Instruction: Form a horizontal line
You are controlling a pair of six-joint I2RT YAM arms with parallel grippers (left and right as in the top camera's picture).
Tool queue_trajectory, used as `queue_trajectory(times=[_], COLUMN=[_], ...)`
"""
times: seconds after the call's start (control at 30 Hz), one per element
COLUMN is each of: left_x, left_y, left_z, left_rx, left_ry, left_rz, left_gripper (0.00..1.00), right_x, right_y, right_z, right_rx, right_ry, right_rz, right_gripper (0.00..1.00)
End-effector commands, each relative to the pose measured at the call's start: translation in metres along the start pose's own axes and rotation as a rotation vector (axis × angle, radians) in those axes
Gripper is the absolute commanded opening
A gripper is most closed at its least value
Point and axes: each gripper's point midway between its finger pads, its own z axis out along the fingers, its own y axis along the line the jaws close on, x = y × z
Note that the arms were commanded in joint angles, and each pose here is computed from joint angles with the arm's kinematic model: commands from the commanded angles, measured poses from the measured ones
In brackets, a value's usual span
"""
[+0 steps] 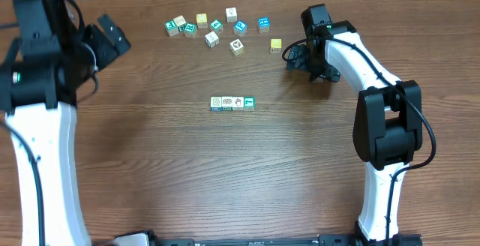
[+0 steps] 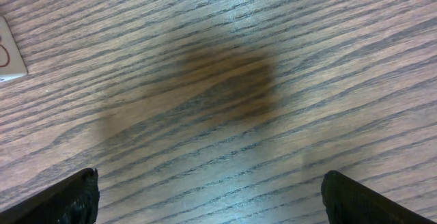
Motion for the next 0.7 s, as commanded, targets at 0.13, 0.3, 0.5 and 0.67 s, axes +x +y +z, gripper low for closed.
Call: queue_trajectory(times=[0.13,0.3,0.5,0.67], left_x=[0.057,0.082,0.089,0.096], left_y=[0.032,0.047,0.051,0.056], left_z=[-0.017,-0.01,0.004,0.026], left_rx=[-0.027,-0.06,-0.09,-0.128], left_ry=[0.039,0.097,0.151,0.218], left_rz=[0.01,0.009,0.008,0.006], left_gripper=[1.0,1.0,1.0,1.0], right_x=[-0.002,-0.002,-0.002,-0.002], right_y=[-0.003,-0.003,-0.003,-0.003], right_z=[-0.001,-0.001,-0.001,-0.001], right_rx=[0.008,0.008,0.008,0.008], right_ry=[-0.01,-0.01,-0.01,-0.01], right_rz=[0.003,0.003,0.003,0.003], right_gripper=[1.0,1.0,1.0,1.0])
